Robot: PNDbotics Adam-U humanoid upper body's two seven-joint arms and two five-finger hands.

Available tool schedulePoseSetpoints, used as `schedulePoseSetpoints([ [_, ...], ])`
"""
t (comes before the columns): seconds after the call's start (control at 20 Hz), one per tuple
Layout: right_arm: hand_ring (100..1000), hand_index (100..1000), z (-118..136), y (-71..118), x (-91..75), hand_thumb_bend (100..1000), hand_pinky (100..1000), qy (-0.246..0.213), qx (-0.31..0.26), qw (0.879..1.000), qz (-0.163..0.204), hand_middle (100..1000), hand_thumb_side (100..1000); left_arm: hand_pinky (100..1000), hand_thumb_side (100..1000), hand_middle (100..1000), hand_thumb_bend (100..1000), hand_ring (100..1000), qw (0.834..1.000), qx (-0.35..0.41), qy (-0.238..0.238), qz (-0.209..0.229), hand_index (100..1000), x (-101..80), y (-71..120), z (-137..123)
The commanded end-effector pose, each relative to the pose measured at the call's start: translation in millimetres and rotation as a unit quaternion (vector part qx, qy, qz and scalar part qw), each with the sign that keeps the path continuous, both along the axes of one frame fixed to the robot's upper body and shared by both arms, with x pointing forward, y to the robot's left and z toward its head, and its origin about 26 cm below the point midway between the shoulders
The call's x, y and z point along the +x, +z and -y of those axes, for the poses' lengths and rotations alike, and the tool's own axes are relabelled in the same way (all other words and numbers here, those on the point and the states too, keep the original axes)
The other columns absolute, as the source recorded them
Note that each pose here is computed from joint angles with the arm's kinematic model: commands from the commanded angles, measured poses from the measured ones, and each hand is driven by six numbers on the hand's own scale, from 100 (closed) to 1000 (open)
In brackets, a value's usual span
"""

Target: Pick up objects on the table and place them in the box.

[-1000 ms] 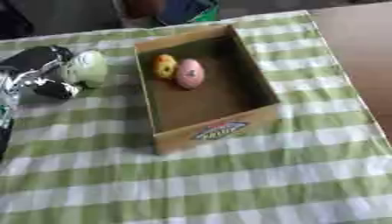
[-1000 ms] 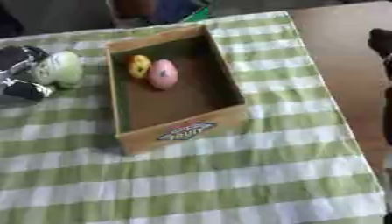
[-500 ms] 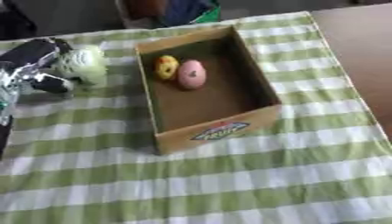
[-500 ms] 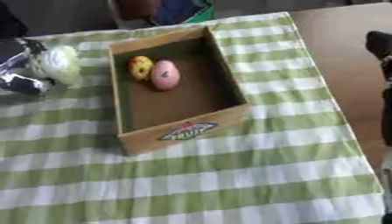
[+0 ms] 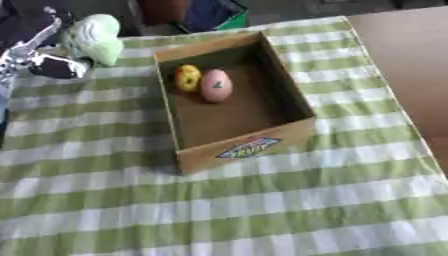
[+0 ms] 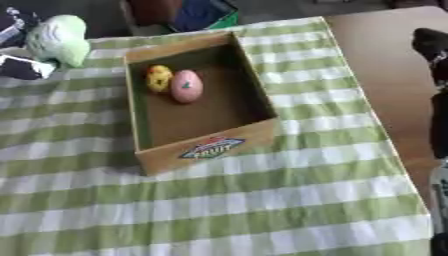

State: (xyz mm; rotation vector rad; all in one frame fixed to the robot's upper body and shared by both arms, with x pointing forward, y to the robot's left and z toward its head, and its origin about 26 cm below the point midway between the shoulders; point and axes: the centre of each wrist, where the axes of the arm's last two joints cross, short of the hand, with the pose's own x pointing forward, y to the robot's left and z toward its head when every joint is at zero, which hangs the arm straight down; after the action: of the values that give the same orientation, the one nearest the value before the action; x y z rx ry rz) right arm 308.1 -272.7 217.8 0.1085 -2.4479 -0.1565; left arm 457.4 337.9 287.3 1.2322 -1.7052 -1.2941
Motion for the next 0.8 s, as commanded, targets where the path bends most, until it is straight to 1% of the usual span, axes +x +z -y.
schedulePoseSetpoints([
  [0.05, 712, 831, -0.2, 8.4, -3.1, 100, 825, 0.002, -0.001, 1.000, 0.016, 458, 776, 465, 254, 656, 100, 736, 0.999, -0.001, -0.015, 0.045, 482, -7.3, 26.7, 9.4],
  [0.2, 711, 830, -0.3, 8.9, -2.9, 100, 822, 0.001, 0.004, 1.000, 0.018, 461, 781, 460, 261, 652, 100, 733, 0.996, -0.002, -0.039, 0.080, 477, -10.8, 36.8, 30.7],
  [0.3, 711, 829, -0.4, 10.0, -2.7, 100, 820, 0.000, 0.008, 1.000, 0.022, 463, 788, 455, 266, 647, 100, 729, 0.992, -0.002, -0.060, 0.107, 475, -13.6, 42.0, 50.5],
  [0.4, 710, 829, -0.8, 11.1, -2.4, 100, 819, 0.000, 0.012, 1.000, 0.025, 465, 789, 452, 268, 643, 100, 726, 0.989, 0.000, -0.080, 0.128, 475, -16.4, 43.1, 71.9],
  [0.55, 710, 827, -2.1, 13.4, -1.9, 100, 815, 0.001, 0.016, 0.999, 0.031, 469, 803, 449, 270, 640, 100, 722, 0.985, 0.006, -0.100, 0.143, 477, -19.4, 38.7, 97.1],
  [0.8, 709, 825, -5.9, 19.6, -0.4, 100, 810, 0.010, 0.025, 0.998, 0.048, 476, 814, 450, 267, 638, 100, 721, 0.983, 0.014, -0.130, 0.132, 480, -16.6, 14.3, 135.3],
])
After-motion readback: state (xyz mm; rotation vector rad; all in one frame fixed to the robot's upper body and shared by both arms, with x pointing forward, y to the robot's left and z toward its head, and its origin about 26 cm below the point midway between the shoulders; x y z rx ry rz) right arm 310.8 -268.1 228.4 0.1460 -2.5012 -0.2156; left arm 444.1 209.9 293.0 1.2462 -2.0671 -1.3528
